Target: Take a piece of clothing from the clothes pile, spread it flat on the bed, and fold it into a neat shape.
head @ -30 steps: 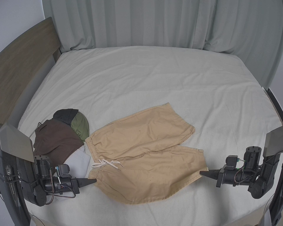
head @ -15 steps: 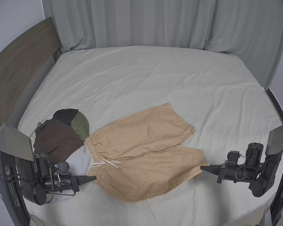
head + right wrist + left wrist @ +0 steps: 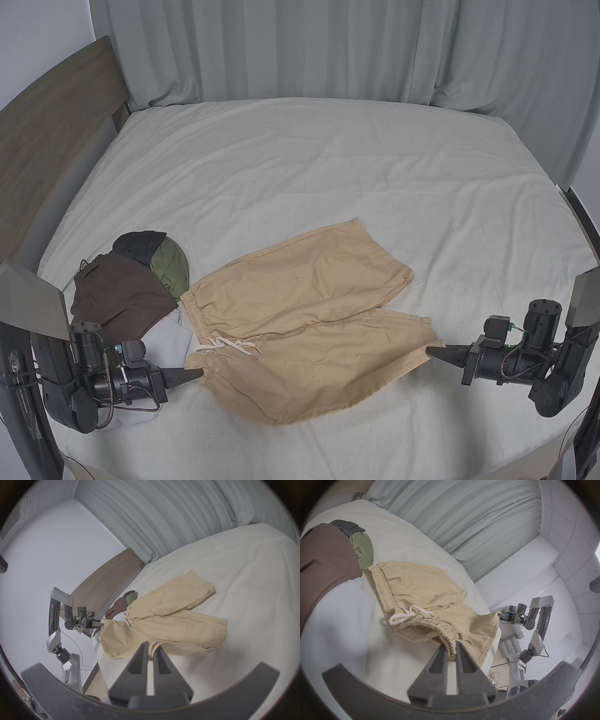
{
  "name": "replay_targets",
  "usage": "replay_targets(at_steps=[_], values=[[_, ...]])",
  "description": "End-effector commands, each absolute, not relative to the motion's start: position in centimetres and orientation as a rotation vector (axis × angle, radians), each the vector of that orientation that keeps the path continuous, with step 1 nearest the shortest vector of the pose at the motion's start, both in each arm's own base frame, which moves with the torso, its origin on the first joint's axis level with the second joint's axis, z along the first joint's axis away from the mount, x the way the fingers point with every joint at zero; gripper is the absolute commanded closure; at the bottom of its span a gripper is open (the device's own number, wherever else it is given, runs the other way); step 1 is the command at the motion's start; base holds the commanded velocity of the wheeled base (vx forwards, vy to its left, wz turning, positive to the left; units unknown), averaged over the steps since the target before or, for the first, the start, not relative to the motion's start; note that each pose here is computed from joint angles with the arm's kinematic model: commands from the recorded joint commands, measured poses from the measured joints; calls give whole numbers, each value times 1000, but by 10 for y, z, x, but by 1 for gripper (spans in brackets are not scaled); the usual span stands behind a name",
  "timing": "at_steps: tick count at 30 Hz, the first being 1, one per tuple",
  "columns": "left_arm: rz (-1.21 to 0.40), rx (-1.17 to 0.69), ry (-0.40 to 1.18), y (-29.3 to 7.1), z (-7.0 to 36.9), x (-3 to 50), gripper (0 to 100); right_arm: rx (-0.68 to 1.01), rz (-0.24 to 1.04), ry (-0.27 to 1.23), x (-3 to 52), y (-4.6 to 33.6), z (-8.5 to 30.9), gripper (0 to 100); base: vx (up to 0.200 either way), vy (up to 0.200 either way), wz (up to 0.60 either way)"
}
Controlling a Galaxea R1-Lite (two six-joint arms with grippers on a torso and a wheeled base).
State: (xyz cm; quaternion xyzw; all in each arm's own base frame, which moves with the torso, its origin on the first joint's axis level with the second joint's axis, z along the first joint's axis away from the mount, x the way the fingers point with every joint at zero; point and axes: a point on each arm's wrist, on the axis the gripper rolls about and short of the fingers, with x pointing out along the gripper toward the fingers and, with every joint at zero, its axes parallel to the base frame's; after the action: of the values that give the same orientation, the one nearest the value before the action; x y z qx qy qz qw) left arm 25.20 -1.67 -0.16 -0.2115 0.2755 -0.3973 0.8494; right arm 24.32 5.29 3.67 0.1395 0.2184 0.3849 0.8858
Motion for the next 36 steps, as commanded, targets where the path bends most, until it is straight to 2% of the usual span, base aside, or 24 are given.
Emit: replay_targets(at_steps=[1,9,14,23,36], values=[[-835,-441,566,-16,-1,255,100,288,804,444,243,53,39,100,0,0,0],[-815,-458,555,-14,2,261,100,281,803,417,246,53,44,100,0,0,0],[-795,-479,548,-15,5,265,100,270,751,389,251,54,47,100,0,0,0],[-782,-480,519,-11,8,272,100,302,780,333,250,62,66,100,0,0,0],[-750,-535,502,-9,19,276,100,316,747,273,262,64,77,100,0,0,0]])
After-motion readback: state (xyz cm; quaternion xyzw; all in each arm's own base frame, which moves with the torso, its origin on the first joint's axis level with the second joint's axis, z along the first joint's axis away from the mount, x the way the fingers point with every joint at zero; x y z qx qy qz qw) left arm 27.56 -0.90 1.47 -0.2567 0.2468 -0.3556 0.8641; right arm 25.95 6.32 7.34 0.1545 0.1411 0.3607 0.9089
